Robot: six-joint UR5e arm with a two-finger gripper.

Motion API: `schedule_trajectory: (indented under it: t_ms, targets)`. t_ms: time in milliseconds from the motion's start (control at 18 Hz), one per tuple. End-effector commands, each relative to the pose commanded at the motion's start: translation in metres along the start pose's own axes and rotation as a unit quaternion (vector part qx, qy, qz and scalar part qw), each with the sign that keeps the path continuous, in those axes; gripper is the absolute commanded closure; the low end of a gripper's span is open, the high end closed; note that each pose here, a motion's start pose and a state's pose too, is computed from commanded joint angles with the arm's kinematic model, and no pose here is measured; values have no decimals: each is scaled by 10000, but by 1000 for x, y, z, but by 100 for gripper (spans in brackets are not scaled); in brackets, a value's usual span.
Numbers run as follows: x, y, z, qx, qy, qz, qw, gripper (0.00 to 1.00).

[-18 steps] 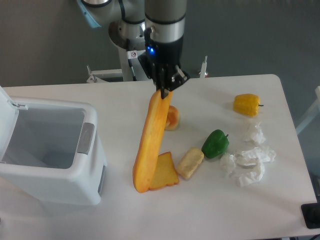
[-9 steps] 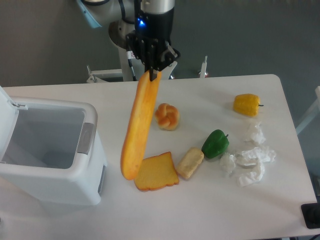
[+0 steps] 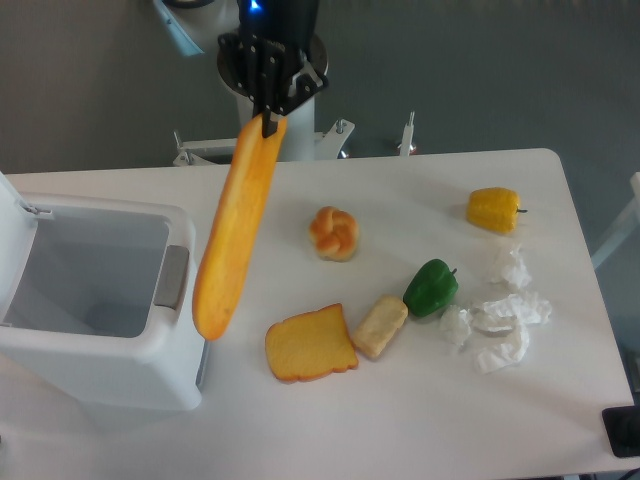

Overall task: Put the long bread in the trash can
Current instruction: 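Lift the baguette and carry it toward the white trash bin, then move the hanging baguette over the bin opening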

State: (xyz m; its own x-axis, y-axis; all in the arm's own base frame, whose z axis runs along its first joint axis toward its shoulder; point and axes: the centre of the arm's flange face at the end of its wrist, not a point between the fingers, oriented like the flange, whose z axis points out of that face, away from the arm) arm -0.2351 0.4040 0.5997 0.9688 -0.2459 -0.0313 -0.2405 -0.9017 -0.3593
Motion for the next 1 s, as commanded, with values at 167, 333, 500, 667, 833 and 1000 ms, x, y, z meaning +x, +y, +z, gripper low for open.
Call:
schedule_trajectory:
  t_ms: [167,333,500,667,833,1000]
  targets:
    - [13,-1,-10,149,-4,32,9999,100]
    - [20,-4,-15,269,8,72,9996,100]
    - [32,-14,-10,275,91,229,9993,100]
    - [43,-22,-1,283,218,374,9987,100]
    - [50,-26,-1,351,292,418,9981,100]
    - [57,-28,4,302,442,442,9976,100]
